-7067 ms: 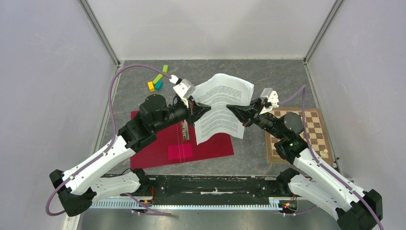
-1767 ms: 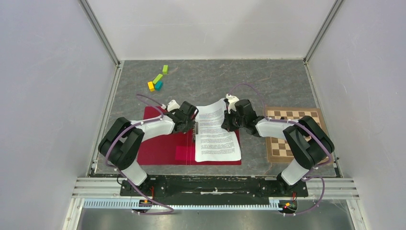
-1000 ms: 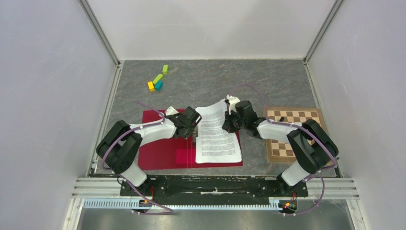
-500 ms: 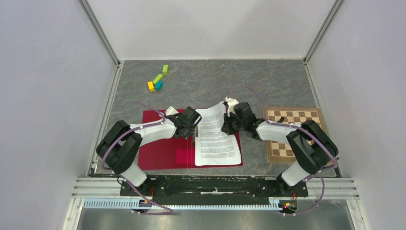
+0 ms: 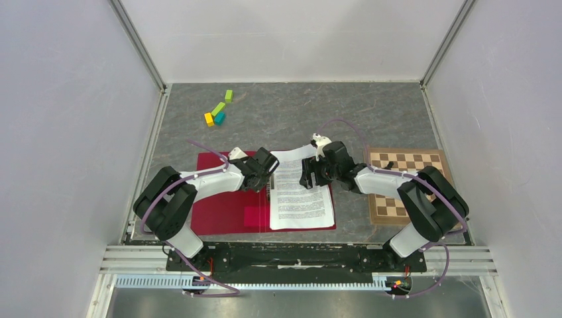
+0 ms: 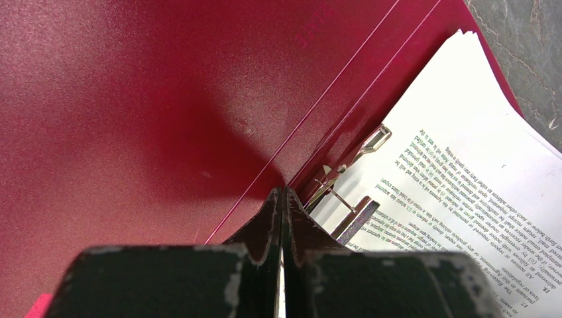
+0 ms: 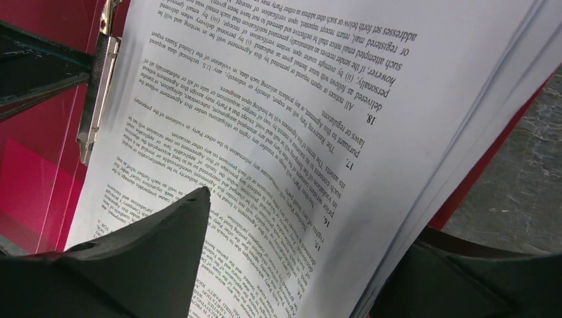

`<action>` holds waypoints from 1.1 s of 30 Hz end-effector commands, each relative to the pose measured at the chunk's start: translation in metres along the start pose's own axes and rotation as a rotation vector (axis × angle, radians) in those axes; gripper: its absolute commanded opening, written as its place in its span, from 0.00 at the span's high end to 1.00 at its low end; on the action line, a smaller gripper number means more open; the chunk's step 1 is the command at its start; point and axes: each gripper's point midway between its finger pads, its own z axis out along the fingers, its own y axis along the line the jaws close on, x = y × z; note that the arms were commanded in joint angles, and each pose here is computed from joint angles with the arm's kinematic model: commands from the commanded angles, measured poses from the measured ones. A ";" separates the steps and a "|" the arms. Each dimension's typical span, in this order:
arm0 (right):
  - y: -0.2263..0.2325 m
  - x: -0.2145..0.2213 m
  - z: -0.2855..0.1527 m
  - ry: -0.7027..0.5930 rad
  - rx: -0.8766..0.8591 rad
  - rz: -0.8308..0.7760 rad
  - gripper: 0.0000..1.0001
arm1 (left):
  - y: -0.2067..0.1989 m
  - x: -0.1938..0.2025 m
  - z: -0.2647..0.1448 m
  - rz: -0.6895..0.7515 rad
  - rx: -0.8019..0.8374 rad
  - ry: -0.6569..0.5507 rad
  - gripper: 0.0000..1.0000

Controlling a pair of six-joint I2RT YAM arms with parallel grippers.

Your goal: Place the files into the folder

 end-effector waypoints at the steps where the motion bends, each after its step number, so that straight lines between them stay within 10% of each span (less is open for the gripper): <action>1: -0.004 -0.011 -0.004 -0.009 0.058 0.005 0.19 | 0.048 0.009 0.007 0.060 -0.166 0.009 0.98; 10: -0.023 -0.006 -0.009 0.030 0.177 0.022 0.02 | 0.044 0.008 0.006 0.068 -0.156 0.010 0.98; 33: -0.052 -0.013 -0.026 0.037 0.309 0.028 0.02 | 0.015 -0.002 -0.010 0.112 -0.064 0.001 0.98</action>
